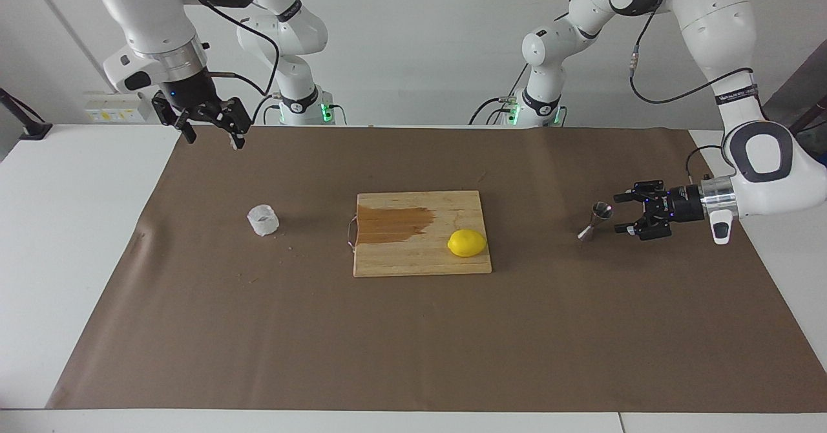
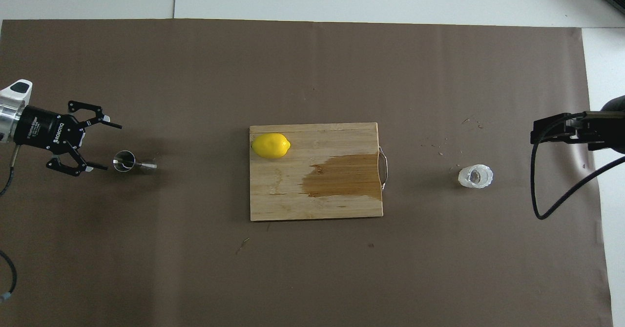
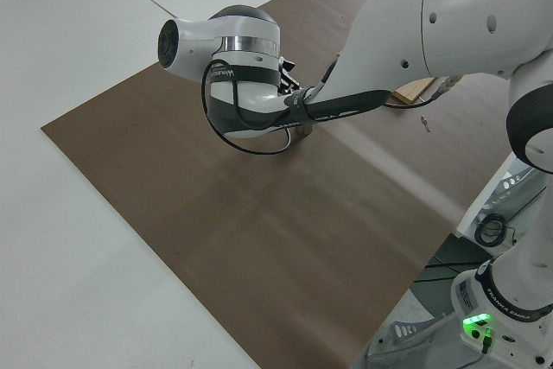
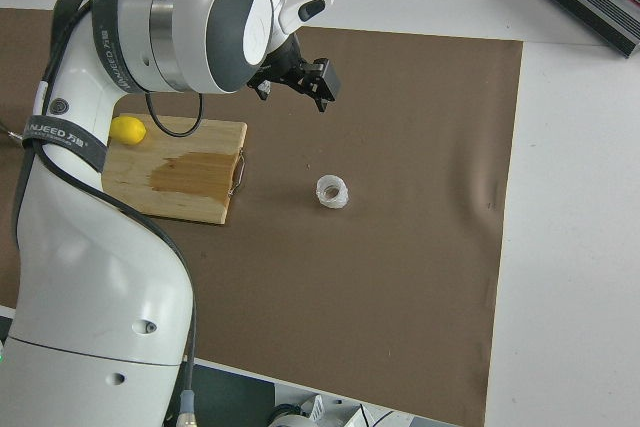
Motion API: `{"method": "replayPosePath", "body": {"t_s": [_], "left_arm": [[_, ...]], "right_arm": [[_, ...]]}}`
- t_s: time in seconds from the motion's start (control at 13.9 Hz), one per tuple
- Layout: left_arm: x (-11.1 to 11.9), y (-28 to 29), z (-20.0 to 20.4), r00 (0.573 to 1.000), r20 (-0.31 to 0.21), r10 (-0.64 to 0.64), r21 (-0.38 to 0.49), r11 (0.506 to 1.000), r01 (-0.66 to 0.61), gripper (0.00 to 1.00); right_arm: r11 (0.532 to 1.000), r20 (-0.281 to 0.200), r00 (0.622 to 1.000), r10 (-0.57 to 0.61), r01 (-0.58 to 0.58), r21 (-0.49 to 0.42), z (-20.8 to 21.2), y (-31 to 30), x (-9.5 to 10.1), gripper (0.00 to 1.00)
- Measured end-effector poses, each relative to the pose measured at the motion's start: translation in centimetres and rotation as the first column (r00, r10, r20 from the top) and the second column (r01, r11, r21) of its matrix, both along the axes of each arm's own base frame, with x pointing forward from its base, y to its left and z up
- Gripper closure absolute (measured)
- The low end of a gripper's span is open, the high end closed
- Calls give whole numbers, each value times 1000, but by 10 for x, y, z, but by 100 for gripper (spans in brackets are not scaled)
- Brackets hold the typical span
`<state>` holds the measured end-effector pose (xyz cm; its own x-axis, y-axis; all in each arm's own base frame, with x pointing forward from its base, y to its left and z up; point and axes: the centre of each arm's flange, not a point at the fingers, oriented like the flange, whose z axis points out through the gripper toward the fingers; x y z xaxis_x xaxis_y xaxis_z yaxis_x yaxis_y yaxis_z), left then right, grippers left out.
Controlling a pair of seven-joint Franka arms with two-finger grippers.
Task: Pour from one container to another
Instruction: 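Move the open left gripper to the small metal cup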
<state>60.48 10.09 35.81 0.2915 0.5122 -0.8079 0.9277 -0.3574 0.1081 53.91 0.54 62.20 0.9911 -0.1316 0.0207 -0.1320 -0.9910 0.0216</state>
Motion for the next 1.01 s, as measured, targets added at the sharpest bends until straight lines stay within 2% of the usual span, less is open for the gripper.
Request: {"method": "replayPosePath", "body": {"t_s": [0.29, 1.01], "left_arm": [[2, 1, -3, 1000, -7, 21, 3, 1000, -21, 0], [-8, -3, -26, 997, -70, 24, -5, 1000, -24, 0]], "right_arm": [[1000, 0, 1000, 0, 0, 0, 0, 0, 0, 0], [1000, 0, 1000, 0, 0, 0, 0, 0, 0, 0]]}}
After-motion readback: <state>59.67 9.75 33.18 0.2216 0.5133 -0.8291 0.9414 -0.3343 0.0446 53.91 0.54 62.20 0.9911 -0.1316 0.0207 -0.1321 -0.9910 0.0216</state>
